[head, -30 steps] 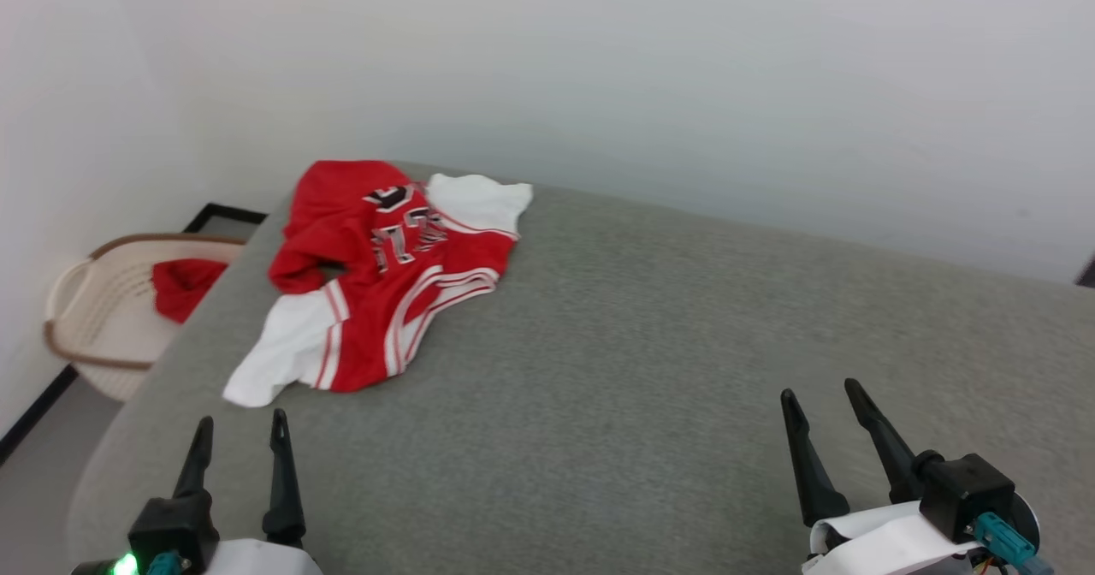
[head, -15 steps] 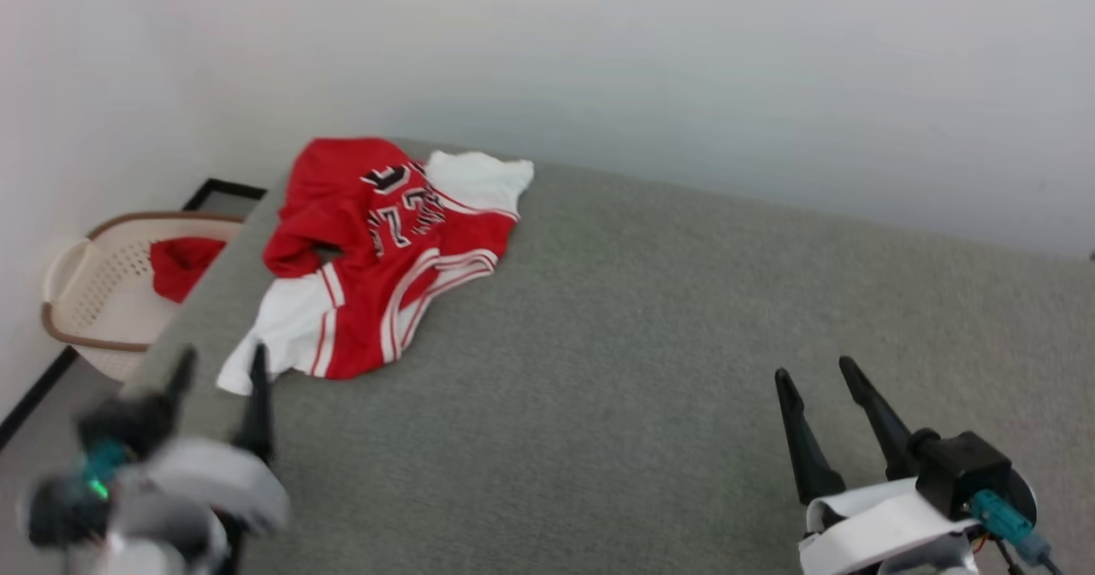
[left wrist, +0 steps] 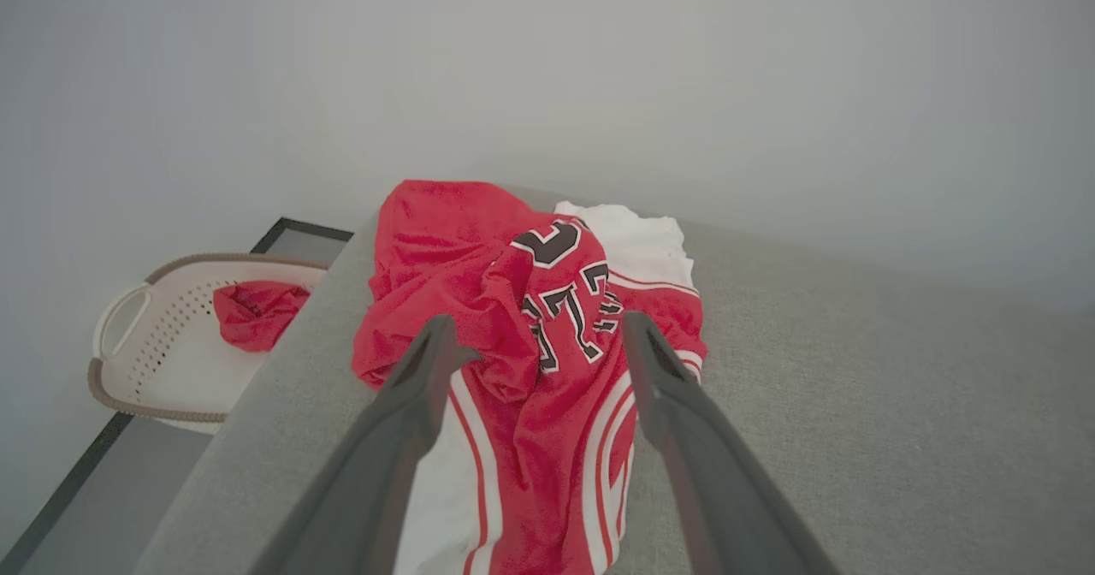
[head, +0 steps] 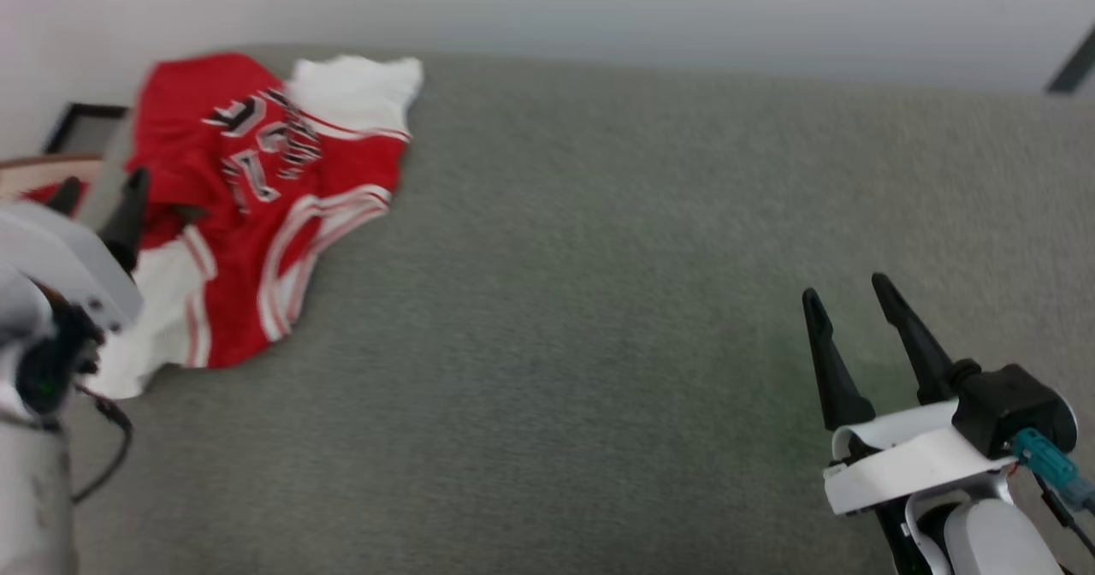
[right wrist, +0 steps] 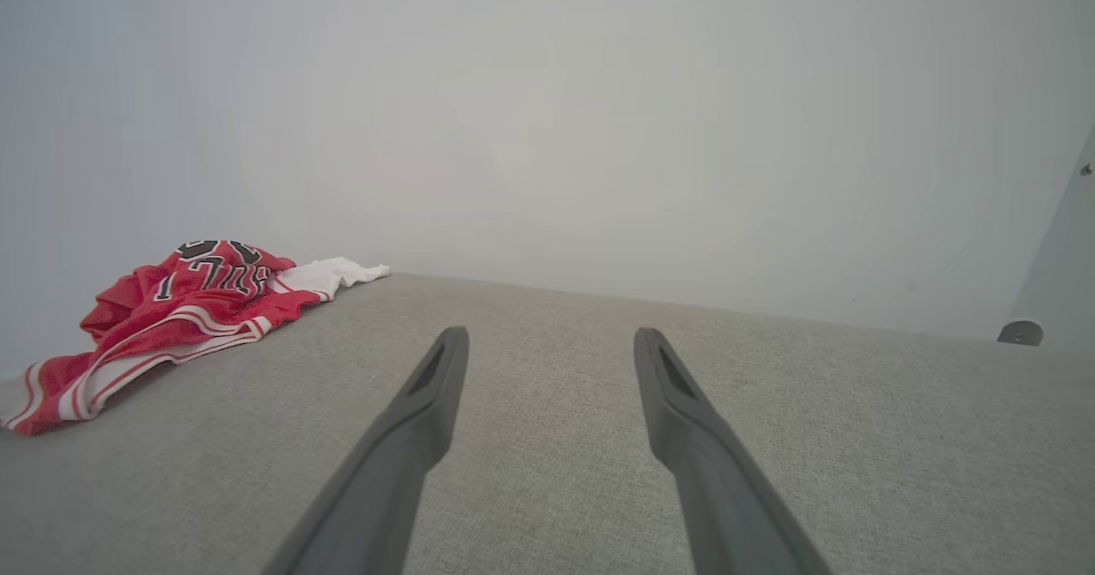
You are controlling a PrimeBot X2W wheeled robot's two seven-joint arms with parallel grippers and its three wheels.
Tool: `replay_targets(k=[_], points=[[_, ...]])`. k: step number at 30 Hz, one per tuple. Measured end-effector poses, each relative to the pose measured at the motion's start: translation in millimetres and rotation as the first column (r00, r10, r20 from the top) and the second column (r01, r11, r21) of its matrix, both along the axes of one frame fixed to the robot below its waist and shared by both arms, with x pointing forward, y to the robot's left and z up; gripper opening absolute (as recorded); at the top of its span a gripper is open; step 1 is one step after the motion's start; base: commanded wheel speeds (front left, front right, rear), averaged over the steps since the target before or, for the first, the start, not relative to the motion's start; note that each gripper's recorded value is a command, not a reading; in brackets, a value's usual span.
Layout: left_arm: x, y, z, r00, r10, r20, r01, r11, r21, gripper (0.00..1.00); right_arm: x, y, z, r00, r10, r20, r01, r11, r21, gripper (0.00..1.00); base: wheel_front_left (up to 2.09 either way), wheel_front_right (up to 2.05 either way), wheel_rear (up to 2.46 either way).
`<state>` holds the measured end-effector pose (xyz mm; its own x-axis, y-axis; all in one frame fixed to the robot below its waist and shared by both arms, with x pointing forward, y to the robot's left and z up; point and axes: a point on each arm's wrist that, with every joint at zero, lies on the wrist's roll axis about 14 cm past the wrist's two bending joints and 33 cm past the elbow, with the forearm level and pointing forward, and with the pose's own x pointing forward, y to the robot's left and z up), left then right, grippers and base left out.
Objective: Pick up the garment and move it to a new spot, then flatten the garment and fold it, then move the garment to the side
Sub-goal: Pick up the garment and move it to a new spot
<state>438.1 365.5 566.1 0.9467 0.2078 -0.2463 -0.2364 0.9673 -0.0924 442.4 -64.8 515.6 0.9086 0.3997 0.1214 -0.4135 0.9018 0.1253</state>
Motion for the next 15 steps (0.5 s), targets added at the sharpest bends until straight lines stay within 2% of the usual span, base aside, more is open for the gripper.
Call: replay_targets(k=[4,8,11,15], points=[[30.1,-9.2,-27.6,0.988,-0.049,-0.144,0.040,0.997,-0.067,1.00,8.9,-15.5,-16.3,0.999,-0.040,-0.034,0.040,0.999,-0.002,1.00,0.00,0.00,0.00],[50.6,-15.6,-60.9,0.955,-0.076,-0.286,0.046,0.993,-0.110,1.00,14.5,-28.8,-31.8,0.995,-0.073,-0.064,0.072,0.997,-0.009,1.00,0.00,0.00,0.00],[60.0,-18.2,-88.5,0.917,-0.081,-0.390,0.029,0.990,-0.139,1.00,18.3,-37.8,-41.4,0.992,-0.094,-0.083,0.093,0.996,-0.015,1.00,0.00,0.00,0.00],[63.6,-21.3,-128.2,0.842,-0.082,-0.533,-0.013,0.985,-0.172,1.00,22.5,-49.8,-54.0,0.987,-0.121,-0.108,0.119,0.992,-0.028,1.00,0.00,0.00,0.00]])
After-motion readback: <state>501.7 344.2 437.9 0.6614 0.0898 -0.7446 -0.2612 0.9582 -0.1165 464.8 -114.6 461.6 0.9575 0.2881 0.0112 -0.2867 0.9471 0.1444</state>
